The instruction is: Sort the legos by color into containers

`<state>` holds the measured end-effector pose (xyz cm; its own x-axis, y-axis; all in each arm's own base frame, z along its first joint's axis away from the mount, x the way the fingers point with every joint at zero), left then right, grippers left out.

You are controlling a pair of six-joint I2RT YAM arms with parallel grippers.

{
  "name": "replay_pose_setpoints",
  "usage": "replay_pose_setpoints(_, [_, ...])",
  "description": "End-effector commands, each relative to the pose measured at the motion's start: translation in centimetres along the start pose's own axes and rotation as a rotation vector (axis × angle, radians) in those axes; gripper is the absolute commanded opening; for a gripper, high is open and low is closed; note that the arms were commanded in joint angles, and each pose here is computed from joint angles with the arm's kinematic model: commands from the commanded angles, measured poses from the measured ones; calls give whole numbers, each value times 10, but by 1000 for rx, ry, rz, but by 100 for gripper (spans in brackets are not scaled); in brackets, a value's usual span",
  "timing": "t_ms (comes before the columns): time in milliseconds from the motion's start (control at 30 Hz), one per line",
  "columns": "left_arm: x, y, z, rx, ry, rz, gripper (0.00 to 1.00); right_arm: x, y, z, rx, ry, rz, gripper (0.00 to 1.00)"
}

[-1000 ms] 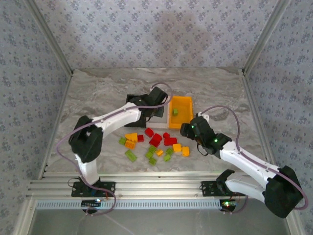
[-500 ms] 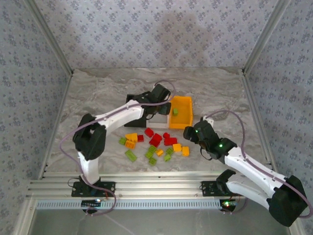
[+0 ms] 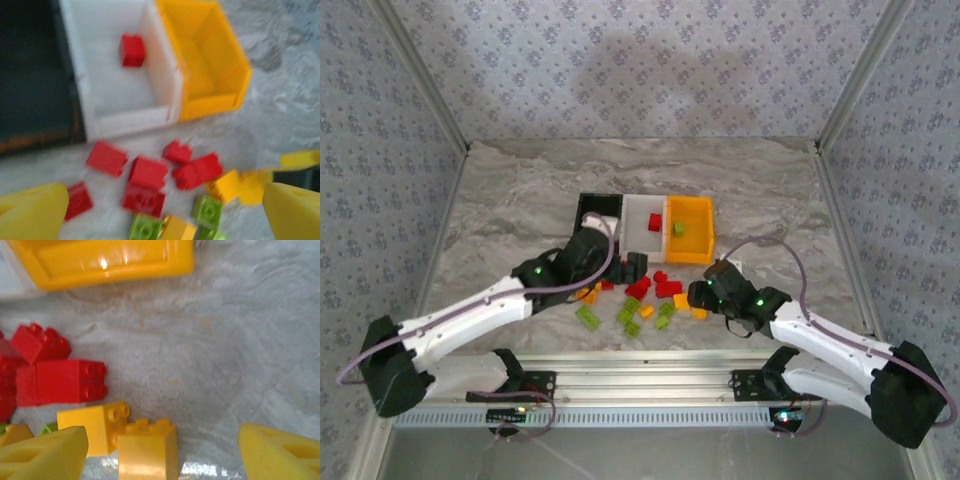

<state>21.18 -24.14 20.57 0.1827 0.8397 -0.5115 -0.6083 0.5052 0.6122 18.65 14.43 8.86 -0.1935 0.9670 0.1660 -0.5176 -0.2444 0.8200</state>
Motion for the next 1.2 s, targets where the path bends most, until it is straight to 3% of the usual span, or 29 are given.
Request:
replay_pose_setpoints(0, [27,13,-11,-44,103,23,99,-1,-4,-19,66,30,-27,79])
replay_pose_setpoints(300, [70,33,-28,-105,178,80,100,3,-19,-28,122,90,-97,72])
replay_pose_setpoints(467, [74,35,-29,-107,179,105,99,-9,-21,-35,166,70,-189,57])
replay_pose_setpoints(667, [79,37,-28,-126,181,124,99,-10,-20,-34,150,80,-176,39])
replay_pose_setpoints(967, [93,50,-25,-175,188,167,99,17,16,15,-7,182,-42,32])
replay_pose_setpoints(1167, [113,57,-33,-193,222,218,99,91,20,75,-73,302,138,32])
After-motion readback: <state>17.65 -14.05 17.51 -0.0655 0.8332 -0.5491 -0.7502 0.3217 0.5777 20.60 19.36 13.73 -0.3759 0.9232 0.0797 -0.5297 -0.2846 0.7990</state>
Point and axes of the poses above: each hand's point on the last joint's axis, 136 mm out from that joint toward the fingers, its own y axis back along the fingers, its own x axis along the line the jaws close on, z = x × y, the point moved 3 cm from there along y, back along the fingers, and after that the axes turned 13 degrees about y, right-handed, at the moved point
